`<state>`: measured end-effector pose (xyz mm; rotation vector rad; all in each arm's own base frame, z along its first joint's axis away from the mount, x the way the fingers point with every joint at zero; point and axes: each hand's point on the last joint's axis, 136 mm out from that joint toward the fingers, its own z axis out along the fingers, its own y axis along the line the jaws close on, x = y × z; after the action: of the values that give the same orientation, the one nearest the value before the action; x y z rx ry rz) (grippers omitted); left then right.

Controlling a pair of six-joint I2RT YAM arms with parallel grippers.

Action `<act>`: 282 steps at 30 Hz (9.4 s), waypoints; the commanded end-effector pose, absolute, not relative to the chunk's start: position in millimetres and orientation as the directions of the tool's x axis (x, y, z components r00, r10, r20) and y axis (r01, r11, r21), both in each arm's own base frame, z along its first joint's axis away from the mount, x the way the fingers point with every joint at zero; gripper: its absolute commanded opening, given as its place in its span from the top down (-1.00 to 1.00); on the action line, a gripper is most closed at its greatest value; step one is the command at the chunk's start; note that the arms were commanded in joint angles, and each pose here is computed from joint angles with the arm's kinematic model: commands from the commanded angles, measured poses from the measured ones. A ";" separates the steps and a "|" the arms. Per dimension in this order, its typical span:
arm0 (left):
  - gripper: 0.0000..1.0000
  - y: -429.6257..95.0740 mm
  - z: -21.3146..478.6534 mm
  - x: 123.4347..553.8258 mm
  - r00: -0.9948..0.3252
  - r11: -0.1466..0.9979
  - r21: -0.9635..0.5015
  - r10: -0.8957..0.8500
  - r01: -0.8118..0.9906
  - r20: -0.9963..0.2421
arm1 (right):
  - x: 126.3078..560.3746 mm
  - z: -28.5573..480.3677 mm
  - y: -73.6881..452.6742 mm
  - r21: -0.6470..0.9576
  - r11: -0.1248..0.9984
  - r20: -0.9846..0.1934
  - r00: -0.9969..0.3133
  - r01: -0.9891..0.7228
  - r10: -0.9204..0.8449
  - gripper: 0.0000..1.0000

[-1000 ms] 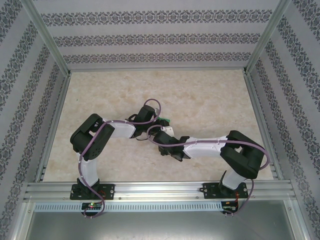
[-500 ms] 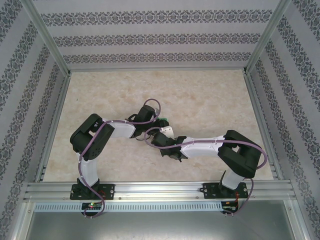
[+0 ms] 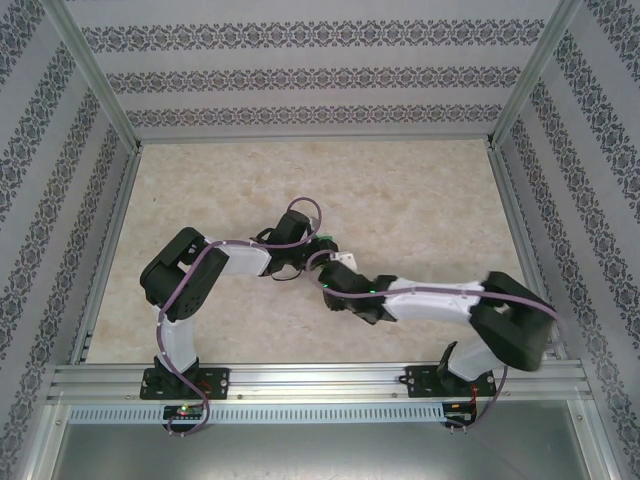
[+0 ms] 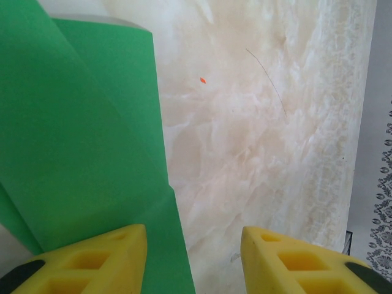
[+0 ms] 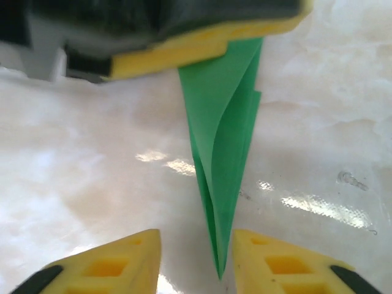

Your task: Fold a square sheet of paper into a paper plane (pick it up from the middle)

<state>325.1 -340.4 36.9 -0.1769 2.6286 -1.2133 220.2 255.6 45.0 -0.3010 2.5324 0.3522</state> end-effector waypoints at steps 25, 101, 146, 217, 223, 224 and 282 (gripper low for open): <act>0.09 -327.7 19.2 316.7 -0.970 0.706 -0.705 -0.211 -0.063 -0.124 | 256.4 34.5 262.7 0.721 0.693 -0.260 -0.928 -0.004 0.266 0.41; 0.10 -327.3 21.4 318.3 -0.970 0.715 -0.697 -0.204 -0.056 -0.131 | 249.3 40.6 268.5 0.687 0.724 -0.278 -0.945 -0.069 0.174 0.65; 0.10 -328.9 21.3 319.0 -0.972 0.713 -0.699 -0.199 -0.055 -0.127 | 234.9 2.6 238.3 0.482 0.876 -0.247 -0.956 0.018 0.156 0.93; 0.10 -328.2 15.4 317.3 -0.973 0.719 -0.692 -0.198 -0.065 -0.115 | 234.6 52.4 273.2 0.712 0.701 -0.210 -0.967 -0.047 0.148 0.83; 0.10 -329.5 16.1 317.7 -0.974 0.717 -0.694 -0.195 -0.061 -0.115 | 229.5 40.0 277.1 0.703 0.710 -0.178 -0.977 -0.040 0.121 0.81; 0.10 -329.2 15.8 317.8 -0.974 0.717 -0.694 -0.195 -0.062 -0.114 | 229.2 38.0 277.0 0.696 0.717 -0.174 -0.978 -0.041 0.113 0.80; 0.10 -331.1 15.0 318.5 -0.976 0.717 -0.694 -0.188 -0.058 -0.113 | 252.7 61.5 276.3 0.709 0.705 -0.205 -0.957 -0.001 0.204 0.85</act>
<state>319.4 -339.5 34.3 -0.1870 2.6964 -1.1886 234.3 267.7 58.8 0.1370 2.7039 1.0932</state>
